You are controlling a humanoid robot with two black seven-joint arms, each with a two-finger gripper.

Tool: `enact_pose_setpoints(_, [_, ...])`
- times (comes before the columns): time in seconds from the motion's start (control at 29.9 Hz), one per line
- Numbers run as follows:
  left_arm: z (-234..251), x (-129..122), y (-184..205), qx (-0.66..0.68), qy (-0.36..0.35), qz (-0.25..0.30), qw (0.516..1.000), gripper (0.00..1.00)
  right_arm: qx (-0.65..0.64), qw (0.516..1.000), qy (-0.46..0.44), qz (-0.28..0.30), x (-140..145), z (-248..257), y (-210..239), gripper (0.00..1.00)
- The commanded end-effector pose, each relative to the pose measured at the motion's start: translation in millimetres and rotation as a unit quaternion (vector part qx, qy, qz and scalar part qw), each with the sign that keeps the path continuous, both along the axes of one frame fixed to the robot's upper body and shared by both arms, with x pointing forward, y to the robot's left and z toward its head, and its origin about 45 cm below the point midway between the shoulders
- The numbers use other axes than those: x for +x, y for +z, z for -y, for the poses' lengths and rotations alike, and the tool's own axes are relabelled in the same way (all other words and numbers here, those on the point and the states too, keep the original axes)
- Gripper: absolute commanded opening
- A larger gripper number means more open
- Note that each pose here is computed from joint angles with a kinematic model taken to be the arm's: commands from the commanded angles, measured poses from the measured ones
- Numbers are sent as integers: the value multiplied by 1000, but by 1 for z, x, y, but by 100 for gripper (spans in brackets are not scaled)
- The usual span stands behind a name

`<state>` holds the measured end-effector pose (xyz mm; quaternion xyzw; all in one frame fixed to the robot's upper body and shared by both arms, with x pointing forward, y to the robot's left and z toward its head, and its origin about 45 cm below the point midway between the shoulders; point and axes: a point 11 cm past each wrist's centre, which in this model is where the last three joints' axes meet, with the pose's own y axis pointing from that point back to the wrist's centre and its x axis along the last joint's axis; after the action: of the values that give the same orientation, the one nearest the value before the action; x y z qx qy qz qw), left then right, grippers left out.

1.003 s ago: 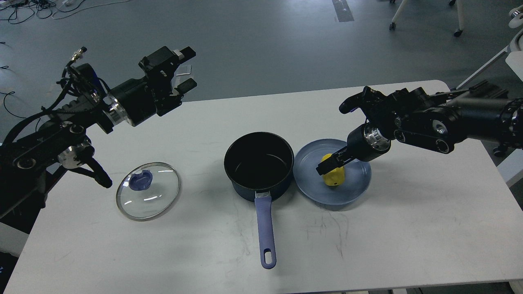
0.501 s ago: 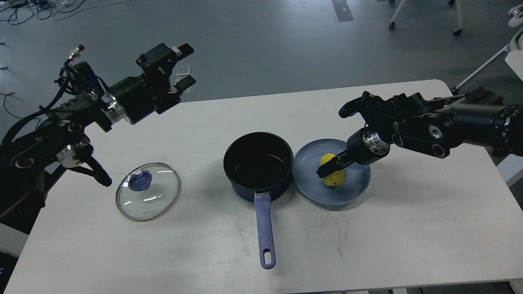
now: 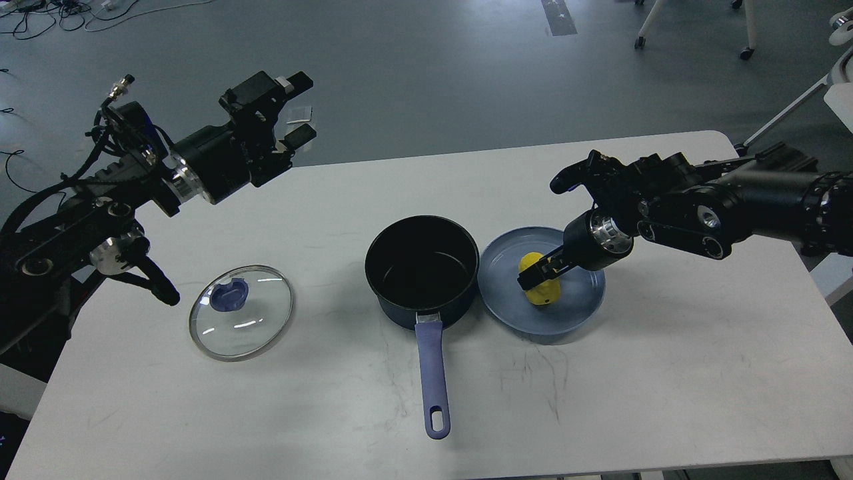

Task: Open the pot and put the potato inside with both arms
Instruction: 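Lift the potato and carry it over the open saucepan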

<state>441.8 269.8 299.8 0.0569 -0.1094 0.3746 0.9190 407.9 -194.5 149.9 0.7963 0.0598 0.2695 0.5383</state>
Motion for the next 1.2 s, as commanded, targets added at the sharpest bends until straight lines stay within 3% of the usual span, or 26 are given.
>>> enact_pose_setpoints(0.0, [0, 0, 0, 1, 0, 0, 1000, 98, 0, 1000, -2, 5, 3, 2, 5, 31])
enact_pose_setpoints(0.13, [0, 0, 0, 0, 0, 0, 1000, 98, 2, 1000, -1, 14, 8, 1, 14, 31])
enact_pose_setpoints(0.33, [-1, 0, 0, 1, 0, 0, 1000, 98, 8, 999, -6, 54, 28, 11, 63, 31])
enact_pose_setpoints(0.57, [-10, -1, 3, 5, 6, 1, 1000, 98, 55, 993, 50, 95, 37, -55, 115, 32])
enact_pose_setpoints(0.87, [-13, -1, 4, 7, 8, 2, 1000, 98, 63, 987, 117, 93, 22, -136, 100, 32])
enact_pose_setpoints(1.17, [-11, -2, 5, 6, 5, 2, 1000, 98, 64, 991, 96, 73, 20, -125, 76, 33])
